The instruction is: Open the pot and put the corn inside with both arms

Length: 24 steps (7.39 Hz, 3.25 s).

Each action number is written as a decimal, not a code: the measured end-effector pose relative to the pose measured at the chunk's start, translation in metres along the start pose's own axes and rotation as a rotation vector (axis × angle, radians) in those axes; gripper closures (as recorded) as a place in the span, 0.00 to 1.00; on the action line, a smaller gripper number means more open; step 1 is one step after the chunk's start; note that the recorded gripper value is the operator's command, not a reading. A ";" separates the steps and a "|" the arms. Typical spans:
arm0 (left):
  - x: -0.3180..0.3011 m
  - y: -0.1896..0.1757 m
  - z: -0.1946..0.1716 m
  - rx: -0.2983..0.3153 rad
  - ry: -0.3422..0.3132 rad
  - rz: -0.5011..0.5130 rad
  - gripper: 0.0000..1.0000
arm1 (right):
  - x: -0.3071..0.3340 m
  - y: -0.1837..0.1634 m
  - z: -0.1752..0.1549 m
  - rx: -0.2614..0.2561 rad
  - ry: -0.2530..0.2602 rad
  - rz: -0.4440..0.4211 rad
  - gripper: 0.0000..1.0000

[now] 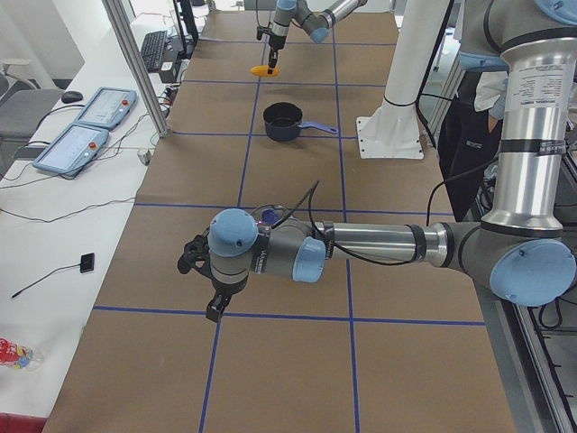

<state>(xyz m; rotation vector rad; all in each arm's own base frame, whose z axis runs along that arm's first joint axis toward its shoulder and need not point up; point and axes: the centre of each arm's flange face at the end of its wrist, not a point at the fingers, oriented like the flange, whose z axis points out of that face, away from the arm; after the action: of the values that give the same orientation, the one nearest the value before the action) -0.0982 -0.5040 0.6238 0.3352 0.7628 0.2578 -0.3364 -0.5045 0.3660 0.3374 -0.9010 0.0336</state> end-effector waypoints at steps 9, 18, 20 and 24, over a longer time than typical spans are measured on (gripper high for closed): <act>0.003 0.005 -0.002 -0.078 0.009 -0.168 0.01 | -0.299 0.077 0.011 -0.032 0.114 0.213 0.37; 0.001 0.047 0.011 -0.106 0.016 -0.211 0.01 | -0.201 -0.034 -0.014 -0.049 0.108 0.184 0.00; 0.001 0.062 0.015 -0.126 0.033 -0.244 0.01 | -0.089 -0.103 -0.048 -0.094 0.111 0.055 0.00; 0.039 0.029 -0.026 -0.265 0.061 -0.389 0.01 | 0.198 -0.144 -0.103 -0.202 0.137 -0.193 0.00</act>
<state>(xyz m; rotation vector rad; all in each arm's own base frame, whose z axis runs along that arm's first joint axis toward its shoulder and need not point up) -0.0924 -0.4587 0.5923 -0.0751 0.8266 0.0000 -0.1100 -0.6319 0.4214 0.2296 -0.7258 -0.2091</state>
